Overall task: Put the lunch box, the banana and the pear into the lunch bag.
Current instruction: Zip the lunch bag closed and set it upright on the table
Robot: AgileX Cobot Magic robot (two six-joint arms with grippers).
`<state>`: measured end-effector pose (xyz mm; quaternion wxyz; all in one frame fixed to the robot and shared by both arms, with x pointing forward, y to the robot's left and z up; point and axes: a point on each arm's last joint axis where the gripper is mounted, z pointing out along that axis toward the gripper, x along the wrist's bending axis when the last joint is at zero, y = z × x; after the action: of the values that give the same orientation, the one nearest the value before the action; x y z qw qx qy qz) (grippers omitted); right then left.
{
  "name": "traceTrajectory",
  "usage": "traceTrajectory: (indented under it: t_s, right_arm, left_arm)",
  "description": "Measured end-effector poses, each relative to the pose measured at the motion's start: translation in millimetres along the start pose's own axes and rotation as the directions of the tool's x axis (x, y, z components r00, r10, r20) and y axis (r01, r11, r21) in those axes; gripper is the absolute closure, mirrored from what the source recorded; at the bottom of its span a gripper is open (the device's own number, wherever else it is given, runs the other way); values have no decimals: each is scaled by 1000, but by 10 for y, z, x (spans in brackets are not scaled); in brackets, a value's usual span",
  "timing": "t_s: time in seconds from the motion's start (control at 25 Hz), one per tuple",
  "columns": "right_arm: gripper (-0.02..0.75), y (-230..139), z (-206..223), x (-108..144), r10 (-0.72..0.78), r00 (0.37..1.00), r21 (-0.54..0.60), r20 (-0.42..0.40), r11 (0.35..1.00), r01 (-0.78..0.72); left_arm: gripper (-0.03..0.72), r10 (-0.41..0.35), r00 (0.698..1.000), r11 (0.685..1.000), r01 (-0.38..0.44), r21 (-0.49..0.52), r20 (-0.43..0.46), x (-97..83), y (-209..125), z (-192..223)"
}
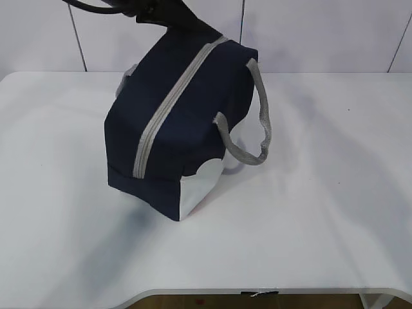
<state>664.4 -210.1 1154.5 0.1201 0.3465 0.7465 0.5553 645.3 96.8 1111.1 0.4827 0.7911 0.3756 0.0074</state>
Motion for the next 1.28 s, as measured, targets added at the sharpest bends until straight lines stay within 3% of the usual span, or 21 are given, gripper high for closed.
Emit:
traceTrajectory:
  t_s: [0.32, 0.56, 0.68, 0.84, 1.04, 1.28]
  right_arm:
    - [214, 47, -429, 297, -61, 996, 236, 72, 971, 43]
    - [214, 57, -674, 496, -35, 996, 339, 84, 941, 4]
    - [214, 70, -760, 530, -9, 990, 356, 139, 934, -41]
    - [214, 107, -902, 583, 1, 975, 361, 223, 929, -84]
    - [214, 226, -1141, 790, 17, 964, 307, 265, 946, -101]
    - [214, 335, -1414, 1037, 12, 955, 248, 295, 965, -89]
  left_arm:
    - [641, -17, 996, 1000, 15, -24, -91, 268, -81, 243]
    - [348, 0, 995, 1000, -1, -11, -104, 291, -91, 257]
    - [272, 5, 996, 1000, -3, 25, -84, 272, -124, 259]
    - [253, 64, 995, 993, -56, 106, -76, 198, -146, 150]
    - [249, 159, 970, 972, -122, 199, -185, 37, -65, -274]
    - [249, 233, 936, 965, -189, 181, -265, -308, 97, -881]
